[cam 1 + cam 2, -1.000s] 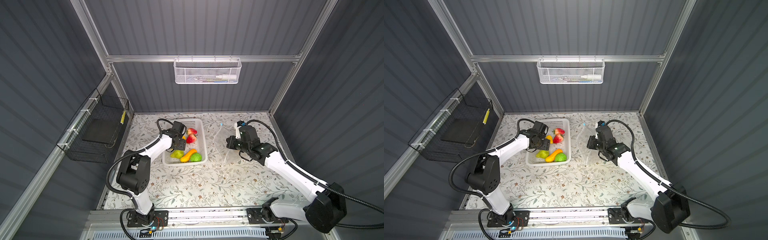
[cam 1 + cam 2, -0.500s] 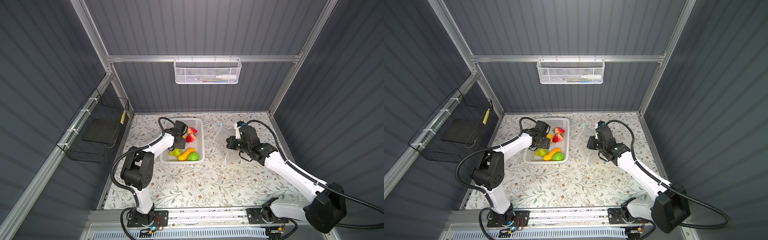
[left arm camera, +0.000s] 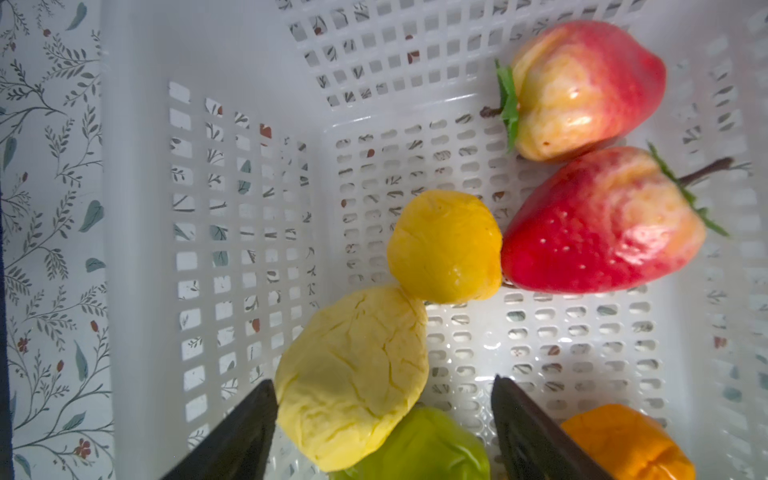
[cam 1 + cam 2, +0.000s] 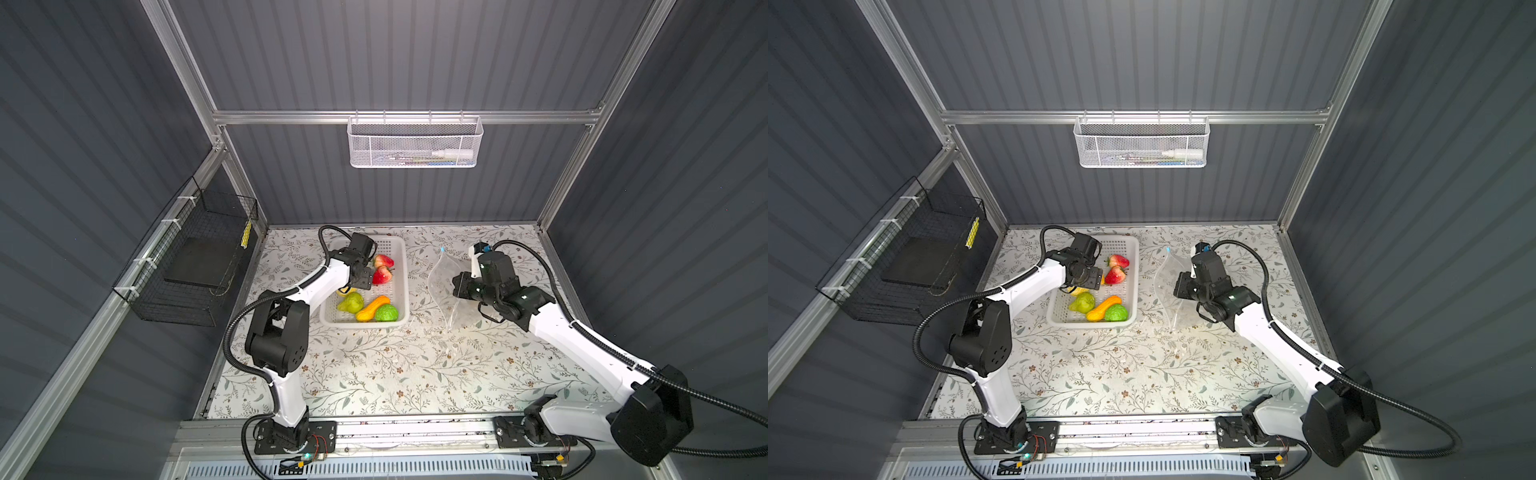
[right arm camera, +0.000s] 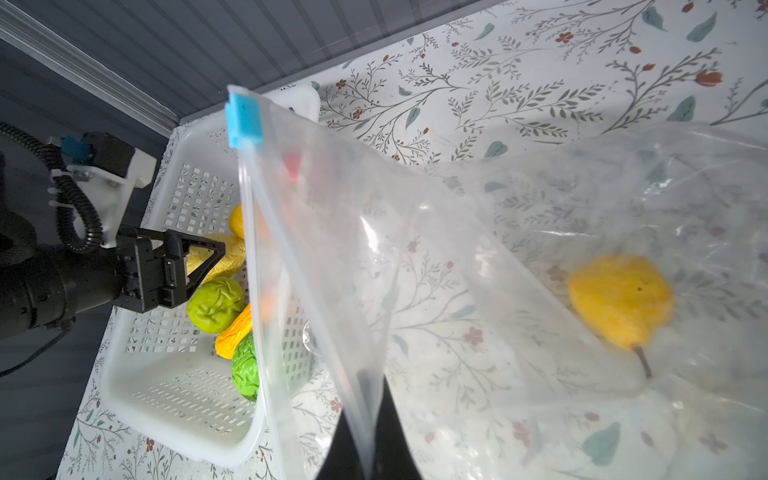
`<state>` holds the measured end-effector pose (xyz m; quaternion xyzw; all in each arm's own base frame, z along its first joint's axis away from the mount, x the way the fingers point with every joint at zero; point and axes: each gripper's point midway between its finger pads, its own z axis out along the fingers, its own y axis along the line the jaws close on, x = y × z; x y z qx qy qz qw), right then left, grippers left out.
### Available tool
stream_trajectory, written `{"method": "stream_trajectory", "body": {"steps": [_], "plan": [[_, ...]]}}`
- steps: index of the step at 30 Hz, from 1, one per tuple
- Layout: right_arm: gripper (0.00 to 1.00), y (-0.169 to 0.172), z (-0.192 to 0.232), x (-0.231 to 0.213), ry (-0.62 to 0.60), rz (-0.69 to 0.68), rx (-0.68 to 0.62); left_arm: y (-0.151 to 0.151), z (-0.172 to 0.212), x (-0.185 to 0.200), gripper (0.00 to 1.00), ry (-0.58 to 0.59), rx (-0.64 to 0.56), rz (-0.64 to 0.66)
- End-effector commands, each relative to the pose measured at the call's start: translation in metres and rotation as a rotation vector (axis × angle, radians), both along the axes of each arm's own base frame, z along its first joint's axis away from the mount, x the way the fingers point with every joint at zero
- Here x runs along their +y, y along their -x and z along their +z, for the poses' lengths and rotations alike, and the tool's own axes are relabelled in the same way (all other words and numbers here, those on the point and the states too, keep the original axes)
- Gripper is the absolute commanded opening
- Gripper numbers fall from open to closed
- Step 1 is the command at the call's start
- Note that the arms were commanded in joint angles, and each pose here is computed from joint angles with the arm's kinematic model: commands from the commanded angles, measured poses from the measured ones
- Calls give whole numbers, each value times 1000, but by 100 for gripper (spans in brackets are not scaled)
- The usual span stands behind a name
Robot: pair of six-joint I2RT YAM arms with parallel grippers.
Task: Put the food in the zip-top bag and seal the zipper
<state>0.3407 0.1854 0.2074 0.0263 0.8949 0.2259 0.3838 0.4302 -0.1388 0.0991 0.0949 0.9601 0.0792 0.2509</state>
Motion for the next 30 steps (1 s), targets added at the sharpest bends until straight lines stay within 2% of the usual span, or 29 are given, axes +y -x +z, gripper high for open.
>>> {"method": "stream_trajectory", "body": {"steps": [1,7,14,30], "plan": [[0,-1,-2,-2,7,0,-4,-2,-10,13,83,-65,31,8],[0,1,-2,-4,12,-7,-6,-3,-23,16,83,-82,67,9],[0,2,-3,-5,11,-9,-4,5,-39,3,82,3,113,-5],[0,2,0,-6,10,-10,-11,12,-61,0,85,18,178,2]]}}
